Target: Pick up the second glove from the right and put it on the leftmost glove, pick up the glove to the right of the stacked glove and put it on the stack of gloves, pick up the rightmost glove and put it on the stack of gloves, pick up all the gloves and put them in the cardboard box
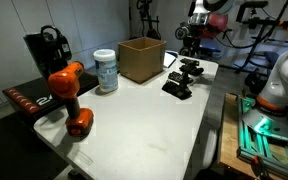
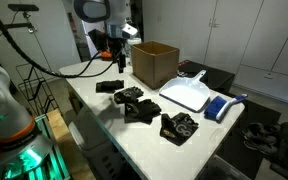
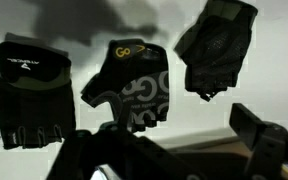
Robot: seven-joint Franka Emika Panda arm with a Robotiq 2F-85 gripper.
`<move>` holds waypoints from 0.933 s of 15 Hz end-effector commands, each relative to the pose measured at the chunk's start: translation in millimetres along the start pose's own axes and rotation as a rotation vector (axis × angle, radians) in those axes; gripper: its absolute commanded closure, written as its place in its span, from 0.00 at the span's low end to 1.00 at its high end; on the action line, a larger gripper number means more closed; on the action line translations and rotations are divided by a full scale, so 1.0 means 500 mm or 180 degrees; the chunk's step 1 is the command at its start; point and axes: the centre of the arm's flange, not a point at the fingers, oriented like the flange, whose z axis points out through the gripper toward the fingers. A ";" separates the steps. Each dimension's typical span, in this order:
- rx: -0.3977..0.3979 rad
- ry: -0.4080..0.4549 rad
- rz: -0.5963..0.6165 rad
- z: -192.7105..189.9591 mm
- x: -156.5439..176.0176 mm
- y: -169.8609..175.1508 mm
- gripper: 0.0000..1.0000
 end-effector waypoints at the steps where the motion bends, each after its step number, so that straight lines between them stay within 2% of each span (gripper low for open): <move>1: 0.0010 0.0008 0.0016 0.000 0.000 0.005 0.00; 3: -0.0250 -0.0058 0.0400 0.017 0.027 0.058 0.00; 5: -0.0482 0.0038 0.0662 0.035 0.045 0.131 0.00; 7: -0.0642 -0.0207 0.0891 0.051 0.042 0.194 0.00; 10: -0.0746 -0.0612 0.1176 0.085 0.039 0.273 0.00; 12: -0.0793 -0.0744 0.1282 0.108 0.041 0.312 0.00; 14: -0.0812 -0.0725 0.1176 0.132 0.051 0.339 0.00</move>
